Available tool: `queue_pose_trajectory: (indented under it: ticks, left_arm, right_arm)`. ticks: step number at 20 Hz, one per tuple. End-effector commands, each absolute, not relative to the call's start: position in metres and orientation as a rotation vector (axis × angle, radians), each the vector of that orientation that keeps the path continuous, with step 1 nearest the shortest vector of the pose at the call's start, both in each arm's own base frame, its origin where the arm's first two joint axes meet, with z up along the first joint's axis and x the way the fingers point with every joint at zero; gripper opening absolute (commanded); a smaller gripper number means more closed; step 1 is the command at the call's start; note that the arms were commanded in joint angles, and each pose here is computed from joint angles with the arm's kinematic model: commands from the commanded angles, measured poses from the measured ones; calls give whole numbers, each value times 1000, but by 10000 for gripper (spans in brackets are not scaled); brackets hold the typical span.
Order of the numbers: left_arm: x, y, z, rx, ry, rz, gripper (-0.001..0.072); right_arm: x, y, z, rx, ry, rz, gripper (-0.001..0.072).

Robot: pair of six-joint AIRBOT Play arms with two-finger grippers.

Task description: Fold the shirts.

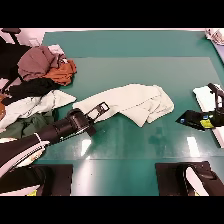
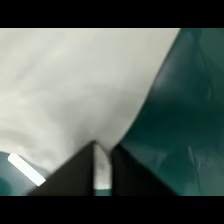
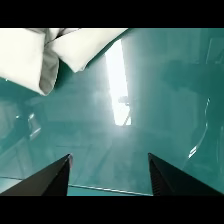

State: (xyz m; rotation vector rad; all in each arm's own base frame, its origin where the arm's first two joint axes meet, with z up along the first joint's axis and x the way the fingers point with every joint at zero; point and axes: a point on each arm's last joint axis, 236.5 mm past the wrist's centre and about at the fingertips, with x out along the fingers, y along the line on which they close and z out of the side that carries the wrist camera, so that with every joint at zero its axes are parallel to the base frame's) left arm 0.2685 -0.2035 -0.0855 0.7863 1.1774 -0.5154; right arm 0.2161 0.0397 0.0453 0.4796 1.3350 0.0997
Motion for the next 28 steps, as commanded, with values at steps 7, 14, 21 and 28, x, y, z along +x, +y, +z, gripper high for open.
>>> queue_pose_trajectory:
  ticks: [7, 14, 21, 28]
  left_arm:
    - [301, -217, 5, 707, 1072, -443, 19]
    - [349, -179, 74, 460, 1026, -248, 20]
    - [359, -173, 79, 415, 1011, -233, 20]
    - [372, -184, 83, 355, 955, -233, 20]
  right_arm:
    - [259, 131, 20, 280, 1282, 353, 596]
    - [285, 152, -47, 252, 1380, 338, 596]
    - [301, 197, -43, 470, 1351, 423, 478]
    - [305, 205, -20, 459, 1350, 472, 22]
